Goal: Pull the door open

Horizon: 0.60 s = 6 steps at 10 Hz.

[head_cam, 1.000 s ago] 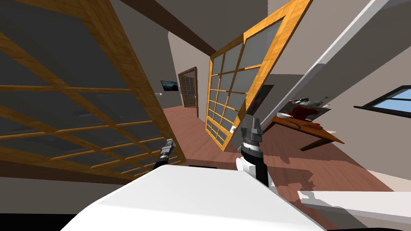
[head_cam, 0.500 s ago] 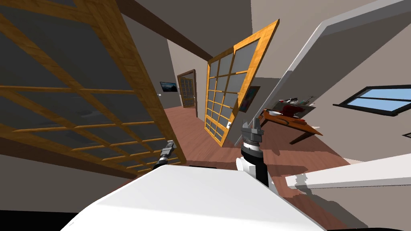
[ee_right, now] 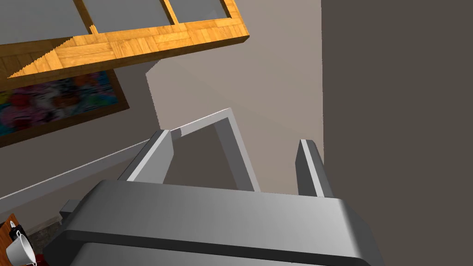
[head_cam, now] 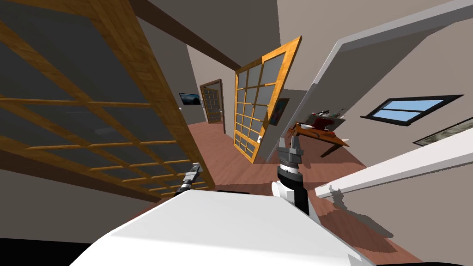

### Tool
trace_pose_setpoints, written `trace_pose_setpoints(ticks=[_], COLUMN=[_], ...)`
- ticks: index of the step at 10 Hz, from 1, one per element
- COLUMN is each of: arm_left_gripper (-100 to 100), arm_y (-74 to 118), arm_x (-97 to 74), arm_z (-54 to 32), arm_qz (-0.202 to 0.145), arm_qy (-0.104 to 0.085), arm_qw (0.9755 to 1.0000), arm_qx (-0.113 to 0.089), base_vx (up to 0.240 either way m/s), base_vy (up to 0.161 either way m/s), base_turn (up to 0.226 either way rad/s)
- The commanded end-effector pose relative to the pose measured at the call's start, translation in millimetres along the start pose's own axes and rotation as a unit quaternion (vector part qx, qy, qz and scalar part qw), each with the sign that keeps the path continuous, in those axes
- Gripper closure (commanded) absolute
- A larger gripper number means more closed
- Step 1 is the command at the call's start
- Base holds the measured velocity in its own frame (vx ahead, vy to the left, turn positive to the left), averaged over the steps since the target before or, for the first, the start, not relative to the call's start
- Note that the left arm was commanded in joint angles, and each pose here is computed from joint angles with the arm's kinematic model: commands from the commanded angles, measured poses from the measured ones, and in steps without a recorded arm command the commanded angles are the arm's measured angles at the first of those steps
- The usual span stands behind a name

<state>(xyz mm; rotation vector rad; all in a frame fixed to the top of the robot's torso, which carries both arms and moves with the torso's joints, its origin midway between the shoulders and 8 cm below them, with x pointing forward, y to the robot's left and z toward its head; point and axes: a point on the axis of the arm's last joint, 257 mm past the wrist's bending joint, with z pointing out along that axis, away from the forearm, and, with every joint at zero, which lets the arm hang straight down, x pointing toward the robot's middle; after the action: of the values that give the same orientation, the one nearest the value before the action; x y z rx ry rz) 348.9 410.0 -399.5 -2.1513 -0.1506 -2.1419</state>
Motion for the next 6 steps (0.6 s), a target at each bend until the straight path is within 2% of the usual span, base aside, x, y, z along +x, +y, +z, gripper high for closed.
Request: trace_pose_setpoints(ticks=[1, 2, 3, 4, 6], arm_left_gripper=[100, 100, 100, 100, 100], arm_y=[0.7, 2.1, 1.4, 2.1, 1.5], arm_x=[0.9, 1.3, 1.9, -0.1, 0.1], arm_z=[-6.0, -9.9, -6.4, -16.4, -22.7], arm_qz=[0.000, -0.001, 0.000, 0.000, 0.000], arm_qy=[0.002, 0.002, 0.002, 0.000, 0.001], arm_qw=[0.9999, 0.9998, 0.9999, 0.9996, 0.9994], arm_qx=[-0.011, -0.020, -0.015, -0.027, -0.035], base_vx=[-0.217, -0.223, -0.101, -0.150, -0.214], base_vy=[0.020, 0.014, 0.006, 0.051, 0.032], base_turn=[-0.096, -0.080, -0.017, -0.139, -0.122])
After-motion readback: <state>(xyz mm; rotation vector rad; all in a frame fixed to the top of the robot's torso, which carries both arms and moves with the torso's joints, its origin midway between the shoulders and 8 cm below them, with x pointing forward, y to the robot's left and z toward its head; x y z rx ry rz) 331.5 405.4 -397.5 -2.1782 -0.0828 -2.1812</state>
